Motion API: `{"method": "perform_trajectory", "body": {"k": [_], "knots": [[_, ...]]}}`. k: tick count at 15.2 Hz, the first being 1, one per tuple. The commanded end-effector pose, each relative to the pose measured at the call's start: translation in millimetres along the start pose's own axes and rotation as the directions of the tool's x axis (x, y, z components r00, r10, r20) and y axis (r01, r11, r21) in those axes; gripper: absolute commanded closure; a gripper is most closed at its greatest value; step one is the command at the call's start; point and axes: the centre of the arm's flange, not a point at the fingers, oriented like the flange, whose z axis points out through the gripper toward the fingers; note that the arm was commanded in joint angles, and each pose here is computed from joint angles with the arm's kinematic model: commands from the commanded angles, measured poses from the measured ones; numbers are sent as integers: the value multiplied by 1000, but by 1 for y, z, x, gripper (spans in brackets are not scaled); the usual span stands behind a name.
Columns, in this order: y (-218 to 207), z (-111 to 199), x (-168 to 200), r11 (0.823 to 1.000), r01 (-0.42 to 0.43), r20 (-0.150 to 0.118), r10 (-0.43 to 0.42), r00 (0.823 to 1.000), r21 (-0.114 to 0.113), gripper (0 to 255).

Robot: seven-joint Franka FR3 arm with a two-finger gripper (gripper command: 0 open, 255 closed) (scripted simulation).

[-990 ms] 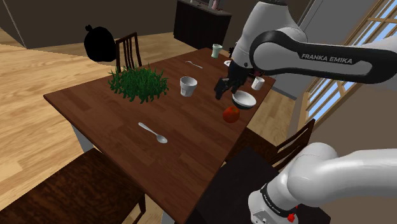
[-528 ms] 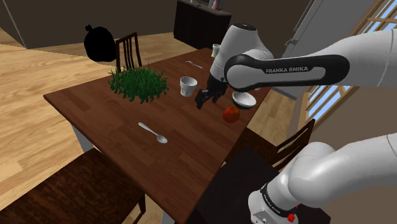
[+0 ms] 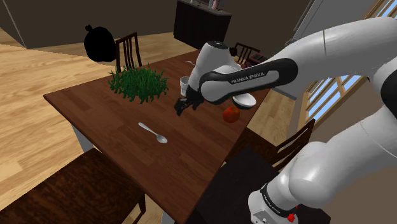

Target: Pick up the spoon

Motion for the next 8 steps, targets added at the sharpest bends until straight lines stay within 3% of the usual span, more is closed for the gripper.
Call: {"method": "perform_trajectory", "body": {"k": [1, 8], "knots": [[-10, 21, 10, 1000, 4, -7, -4, 1000, 15, 0], [-52, 89, 45, 998, 20, -29, -18, 999, 65, 0]]}}
